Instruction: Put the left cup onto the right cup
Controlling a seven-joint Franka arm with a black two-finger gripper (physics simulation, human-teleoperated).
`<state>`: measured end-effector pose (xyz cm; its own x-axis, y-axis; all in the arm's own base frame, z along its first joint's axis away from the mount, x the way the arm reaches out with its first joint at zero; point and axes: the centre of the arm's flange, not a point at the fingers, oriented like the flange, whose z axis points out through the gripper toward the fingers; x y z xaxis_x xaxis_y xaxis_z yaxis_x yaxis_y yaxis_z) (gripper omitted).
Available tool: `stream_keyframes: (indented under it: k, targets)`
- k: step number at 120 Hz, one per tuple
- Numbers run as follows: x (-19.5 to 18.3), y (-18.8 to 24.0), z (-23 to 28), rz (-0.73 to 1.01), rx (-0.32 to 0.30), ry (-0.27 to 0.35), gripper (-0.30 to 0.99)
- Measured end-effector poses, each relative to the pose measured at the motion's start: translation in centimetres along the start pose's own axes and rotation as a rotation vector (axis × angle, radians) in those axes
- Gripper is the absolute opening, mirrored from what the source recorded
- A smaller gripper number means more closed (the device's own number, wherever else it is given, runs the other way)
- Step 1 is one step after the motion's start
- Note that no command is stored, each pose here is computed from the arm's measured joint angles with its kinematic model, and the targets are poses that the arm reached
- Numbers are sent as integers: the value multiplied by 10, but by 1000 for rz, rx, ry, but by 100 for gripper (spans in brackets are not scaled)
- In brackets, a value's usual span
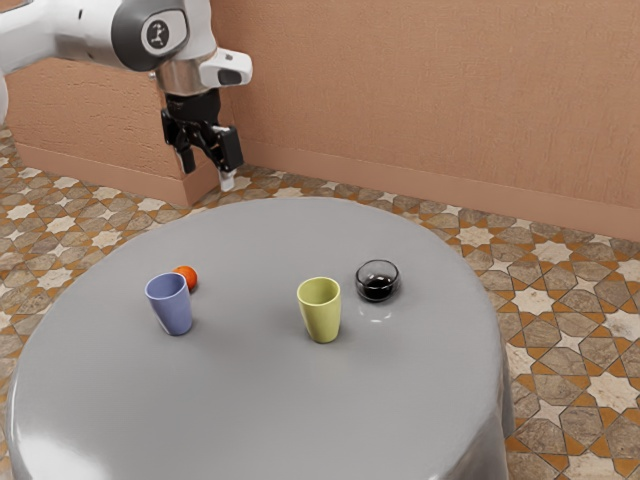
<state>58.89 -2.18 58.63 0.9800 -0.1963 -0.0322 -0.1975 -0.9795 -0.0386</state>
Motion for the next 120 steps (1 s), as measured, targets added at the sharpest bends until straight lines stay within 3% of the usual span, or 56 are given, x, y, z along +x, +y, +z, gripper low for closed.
stream_keyframes:
  k: [30,75,120]
  targets:
    - [-5,-15,27,-30,-22,-20,69]
    - [-19,-54,116,-141,-99,-87,69]
    - [-23,-97,191,-247,-108,-107,47]
